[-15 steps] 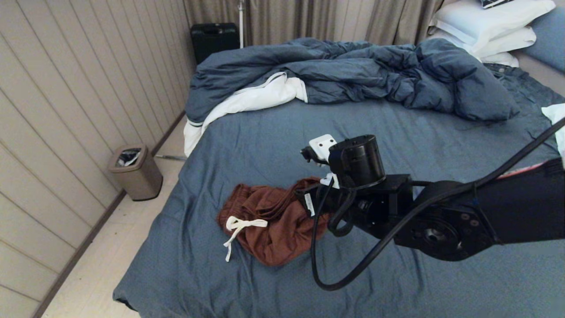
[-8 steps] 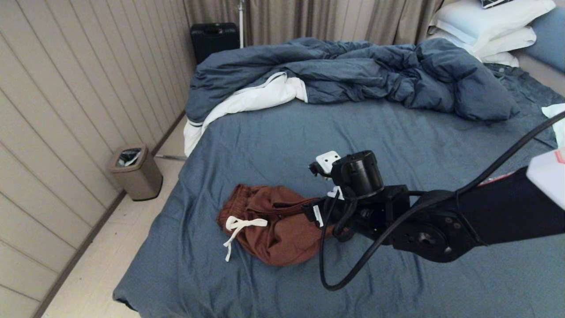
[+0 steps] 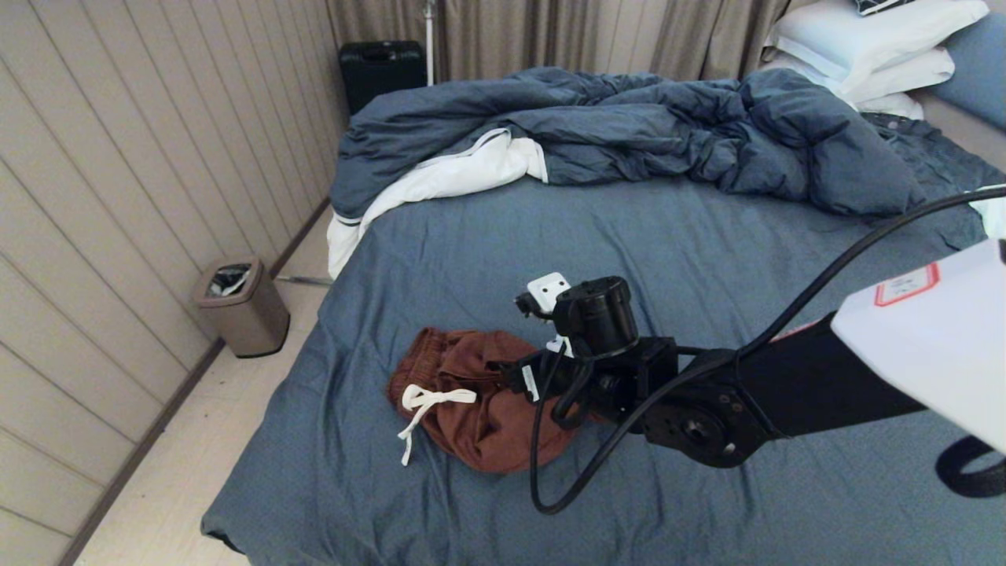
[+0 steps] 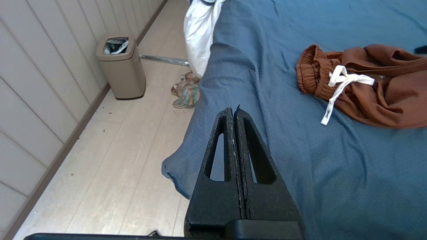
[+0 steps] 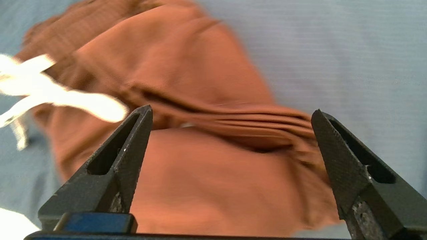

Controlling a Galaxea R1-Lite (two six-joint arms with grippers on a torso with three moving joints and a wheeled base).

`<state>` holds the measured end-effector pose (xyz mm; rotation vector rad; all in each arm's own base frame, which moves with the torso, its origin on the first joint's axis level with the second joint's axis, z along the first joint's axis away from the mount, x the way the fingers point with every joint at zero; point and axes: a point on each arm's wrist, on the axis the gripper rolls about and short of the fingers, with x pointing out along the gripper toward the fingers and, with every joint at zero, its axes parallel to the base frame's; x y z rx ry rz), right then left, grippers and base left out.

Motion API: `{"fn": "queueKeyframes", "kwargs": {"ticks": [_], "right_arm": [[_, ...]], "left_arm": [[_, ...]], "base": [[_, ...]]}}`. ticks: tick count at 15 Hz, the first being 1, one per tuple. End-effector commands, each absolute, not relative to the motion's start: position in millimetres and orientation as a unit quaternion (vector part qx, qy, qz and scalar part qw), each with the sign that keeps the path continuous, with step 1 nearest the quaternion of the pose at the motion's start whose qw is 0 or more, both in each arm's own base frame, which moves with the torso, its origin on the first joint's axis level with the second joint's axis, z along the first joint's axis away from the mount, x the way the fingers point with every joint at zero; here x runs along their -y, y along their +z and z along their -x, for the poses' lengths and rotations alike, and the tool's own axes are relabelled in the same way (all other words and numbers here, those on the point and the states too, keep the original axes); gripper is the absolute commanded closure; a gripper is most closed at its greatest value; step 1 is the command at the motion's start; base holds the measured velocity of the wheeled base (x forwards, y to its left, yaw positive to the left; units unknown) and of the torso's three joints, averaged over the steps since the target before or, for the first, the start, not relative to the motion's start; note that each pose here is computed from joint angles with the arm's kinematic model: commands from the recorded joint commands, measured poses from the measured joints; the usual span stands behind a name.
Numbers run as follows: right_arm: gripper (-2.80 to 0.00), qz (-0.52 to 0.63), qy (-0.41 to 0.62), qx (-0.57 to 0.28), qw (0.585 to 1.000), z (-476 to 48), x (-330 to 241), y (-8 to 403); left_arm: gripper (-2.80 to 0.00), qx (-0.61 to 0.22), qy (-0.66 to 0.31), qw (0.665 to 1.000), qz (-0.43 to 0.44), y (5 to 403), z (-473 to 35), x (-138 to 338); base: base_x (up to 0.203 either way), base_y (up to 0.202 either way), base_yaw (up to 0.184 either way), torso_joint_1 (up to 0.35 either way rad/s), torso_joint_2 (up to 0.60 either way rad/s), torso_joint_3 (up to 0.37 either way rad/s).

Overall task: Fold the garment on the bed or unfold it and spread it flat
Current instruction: Unford the brown shorts

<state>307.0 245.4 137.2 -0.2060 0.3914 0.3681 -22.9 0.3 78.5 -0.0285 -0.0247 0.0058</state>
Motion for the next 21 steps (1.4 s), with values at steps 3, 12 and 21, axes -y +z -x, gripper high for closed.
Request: {"fn": "queueKeyframes", "kwargs": {"ticks": [3, 12, 21], "right_arm": [[-2.8, 0.12, 0.198, -0.204, 0.951, -302.5, -258.2, 122.4], [-2.8, 0.162, 0.202, -0.227, 0.939, -325.2, -277.0, 80.5], [0.0, 0.145, 0.15, -0.192, 0.959, -356.8, -261.6, 100.8]], "left_arm": [[0.0, 0.013, 0.004, 1.0, 0.015, 78.8, 22.9, -0.3], [0.0, 0.013, 0.003, 1.0, 0.015, 78.8, 22.9, -0.3], [0.0, 0.012, 0.003, 1.0, 0.015, 78.7, 22.9, -0.3]], "base": [[0.0, 0.0, 0.0, 0.0, 0.0, 0.0], [0.0, 0.0, 0.0, 0.0, 0.0, 0.0], [0.0, 0.0, 0.0, 0.0, 0.0, 0.0]]}}
